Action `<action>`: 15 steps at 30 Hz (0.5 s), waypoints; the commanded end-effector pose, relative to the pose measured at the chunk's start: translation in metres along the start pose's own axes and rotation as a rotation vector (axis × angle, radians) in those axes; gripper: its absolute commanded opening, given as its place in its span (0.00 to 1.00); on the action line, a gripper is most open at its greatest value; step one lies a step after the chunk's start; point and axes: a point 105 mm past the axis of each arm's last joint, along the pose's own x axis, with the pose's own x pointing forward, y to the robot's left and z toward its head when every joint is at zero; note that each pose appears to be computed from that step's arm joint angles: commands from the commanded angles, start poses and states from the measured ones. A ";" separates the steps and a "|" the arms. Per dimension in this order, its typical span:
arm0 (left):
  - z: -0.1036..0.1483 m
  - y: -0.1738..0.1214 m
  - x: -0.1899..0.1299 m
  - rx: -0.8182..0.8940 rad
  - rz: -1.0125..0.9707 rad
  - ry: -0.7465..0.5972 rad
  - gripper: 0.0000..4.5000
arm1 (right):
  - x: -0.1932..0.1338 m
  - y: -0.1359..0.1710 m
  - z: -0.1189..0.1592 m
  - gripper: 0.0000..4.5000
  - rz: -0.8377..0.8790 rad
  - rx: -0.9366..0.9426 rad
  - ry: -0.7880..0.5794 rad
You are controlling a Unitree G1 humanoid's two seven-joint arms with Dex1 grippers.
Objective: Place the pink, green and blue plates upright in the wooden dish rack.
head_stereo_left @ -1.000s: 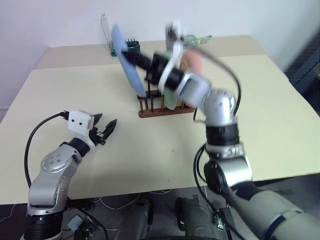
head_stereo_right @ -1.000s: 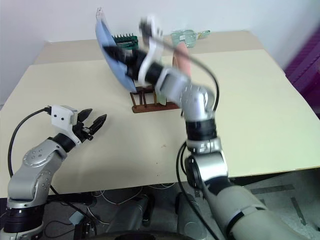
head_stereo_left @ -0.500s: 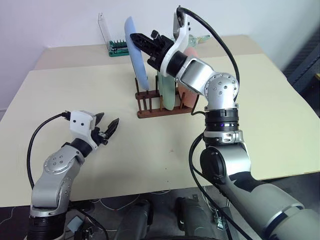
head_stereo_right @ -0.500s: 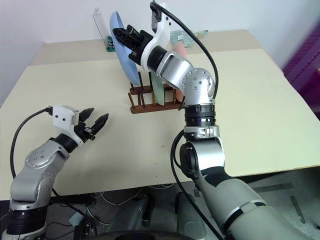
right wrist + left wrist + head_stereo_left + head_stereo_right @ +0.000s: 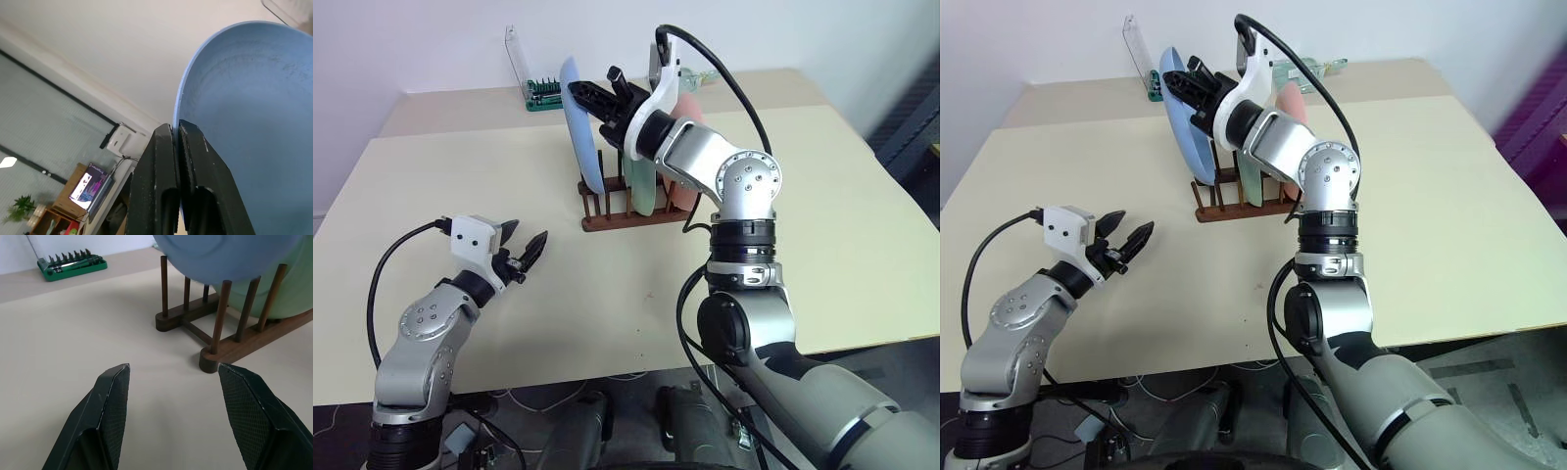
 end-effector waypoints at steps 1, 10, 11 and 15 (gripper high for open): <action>0.014 -0.003 0.001 0.033 -0.015 -0.051 0.65 | 0.000 0.006 0.004 0.00 0.000 -0.002 -0.026; 0.013 -0.004 0.000 0.028 -0.016 -0.049 0.66 | 0.000 0.014 0.011 0.66 0.022 -0.110 -0.055; 0.013 -0.005 0.000 0.027 -0.018 -0.050 0.66 | -0.001 0.016 0.013 0.75 0.024 -0.135 -0.059; 0.011 -0.007 0.001 0.019 -0.023 -0.048 0.66 | -0.003 0.030 0.023 0.75 0.044 -0.385 -0.080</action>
